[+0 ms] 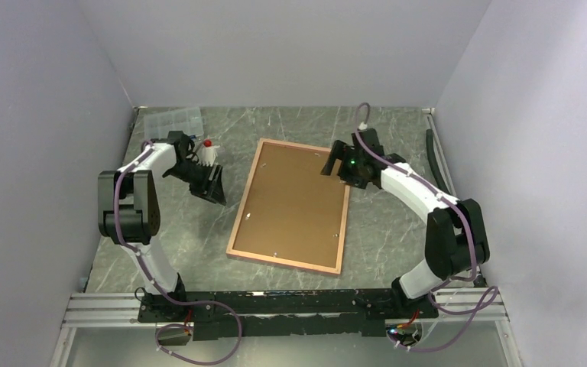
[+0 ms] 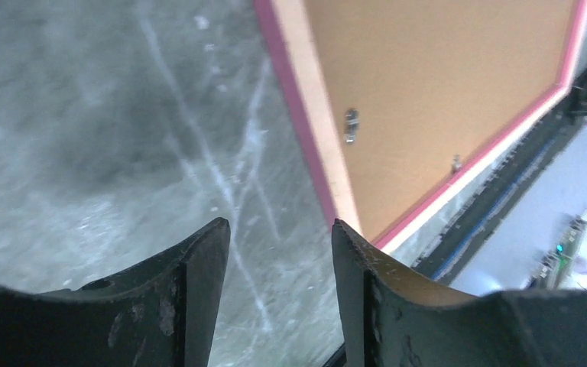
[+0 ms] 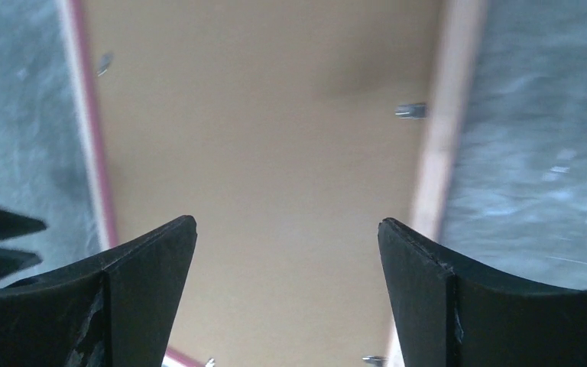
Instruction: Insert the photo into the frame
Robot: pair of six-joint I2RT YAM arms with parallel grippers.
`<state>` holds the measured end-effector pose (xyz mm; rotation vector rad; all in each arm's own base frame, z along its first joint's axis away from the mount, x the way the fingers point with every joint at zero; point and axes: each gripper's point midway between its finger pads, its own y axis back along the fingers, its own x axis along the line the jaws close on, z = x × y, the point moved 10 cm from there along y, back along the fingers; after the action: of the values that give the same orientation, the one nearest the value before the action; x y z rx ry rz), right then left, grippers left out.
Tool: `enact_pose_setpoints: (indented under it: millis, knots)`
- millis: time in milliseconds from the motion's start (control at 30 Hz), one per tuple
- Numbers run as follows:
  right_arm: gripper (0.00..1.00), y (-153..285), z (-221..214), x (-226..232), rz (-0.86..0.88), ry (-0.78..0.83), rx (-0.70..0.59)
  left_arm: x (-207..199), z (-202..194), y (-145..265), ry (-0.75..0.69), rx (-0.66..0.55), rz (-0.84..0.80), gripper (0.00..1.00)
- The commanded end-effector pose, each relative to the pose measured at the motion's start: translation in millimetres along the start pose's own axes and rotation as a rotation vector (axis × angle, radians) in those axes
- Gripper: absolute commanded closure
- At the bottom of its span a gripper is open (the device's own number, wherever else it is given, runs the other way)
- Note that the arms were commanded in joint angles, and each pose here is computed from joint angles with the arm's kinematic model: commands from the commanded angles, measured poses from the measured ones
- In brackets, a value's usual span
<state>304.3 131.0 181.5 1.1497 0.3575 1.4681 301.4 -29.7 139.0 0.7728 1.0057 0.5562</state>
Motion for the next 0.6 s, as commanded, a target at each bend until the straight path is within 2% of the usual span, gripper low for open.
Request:
enact_pose_setpoints:
  millis: [0, 100, 300, 467, 567]
  knots:
    - [0.08, 7.2, -18.6, 55.8, 0.211, 0.122, 0.007, -28.4, 0.3, -12.0, 0.019, 0.002, -0.177, 0.47]
    - [0.09, 0.2, -45.3, 83.1, 0.334, 0.212, 0.033, -33.0, -5.2, -28.3, 0.023, 0.027, -0.215, 0.56]
    - [0.16, -11.7, -85.0, 126.7, 0.515, 0.331, 0.09, -31.1, -6.3, -43.6, 0.012, 0.058, -0.201, 0.61]
    - [0.26, -29.0, -103.2, 149.2, 0.591, 0.391, 0.144, -23.3, -11.7, -50.4, 0.007, 0.074, -0.156, 0.69]
    - [0.29, -36.8, -114.6, 158.4, 0.606, 0.427, 0.178, -22.7, -12.1, -48.9, -0.006, 0.072, -0.142, 0.73]
